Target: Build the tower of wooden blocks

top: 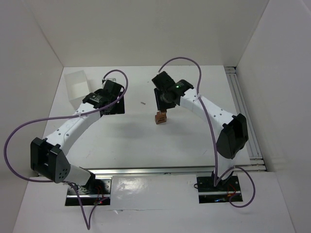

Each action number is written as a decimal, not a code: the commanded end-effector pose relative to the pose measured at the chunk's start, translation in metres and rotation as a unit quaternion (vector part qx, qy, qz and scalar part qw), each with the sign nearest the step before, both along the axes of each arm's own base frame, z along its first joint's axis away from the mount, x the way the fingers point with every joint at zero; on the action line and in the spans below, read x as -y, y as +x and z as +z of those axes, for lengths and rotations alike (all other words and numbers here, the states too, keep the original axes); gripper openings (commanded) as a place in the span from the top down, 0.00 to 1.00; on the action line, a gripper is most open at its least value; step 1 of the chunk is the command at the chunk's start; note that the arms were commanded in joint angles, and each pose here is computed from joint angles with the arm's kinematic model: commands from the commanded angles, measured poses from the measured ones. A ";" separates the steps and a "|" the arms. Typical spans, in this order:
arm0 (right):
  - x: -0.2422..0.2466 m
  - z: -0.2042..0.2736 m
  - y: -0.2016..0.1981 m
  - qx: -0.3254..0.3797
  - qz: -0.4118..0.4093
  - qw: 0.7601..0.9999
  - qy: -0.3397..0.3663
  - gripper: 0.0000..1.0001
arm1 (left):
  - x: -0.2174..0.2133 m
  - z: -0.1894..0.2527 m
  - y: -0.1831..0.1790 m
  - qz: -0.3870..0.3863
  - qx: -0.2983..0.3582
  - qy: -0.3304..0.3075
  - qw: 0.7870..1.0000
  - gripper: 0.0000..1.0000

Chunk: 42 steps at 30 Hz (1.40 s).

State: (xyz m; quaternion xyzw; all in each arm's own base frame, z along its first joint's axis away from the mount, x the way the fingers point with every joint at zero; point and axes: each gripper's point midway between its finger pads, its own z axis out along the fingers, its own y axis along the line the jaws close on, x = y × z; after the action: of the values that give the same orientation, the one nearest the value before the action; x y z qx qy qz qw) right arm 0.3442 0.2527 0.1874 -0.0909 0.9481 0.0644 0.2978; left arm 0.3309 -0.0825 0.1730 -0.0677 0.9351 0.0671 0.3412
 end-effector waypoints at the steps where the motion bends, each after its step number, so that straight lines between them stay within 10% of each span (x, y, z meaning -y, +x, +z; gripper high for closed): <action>1: -0.003 -0.007 -0.009 -0.010 -0.013 1.000 0.002 0.61 | -0.003 0.008 0.000 0.000 0.017 0.004 1.000 0.06; 42: -0.020 -0.041 0.029 0.003 -0.003 0.999 -0.035 0.61 | -0.004 0.001 -0.001 0.005 0.007 0.011 1.000 0.06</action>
State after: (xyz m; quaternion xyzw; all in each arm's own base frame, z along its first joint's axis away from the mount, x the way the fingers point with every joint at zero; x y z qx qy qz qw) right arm 0.3552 0.2649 0.1301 -0.1012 0.9599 0.0210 0.2606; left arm 0.3266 -0.0800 0.1660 -0.0671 0.9369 0.0720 0.3353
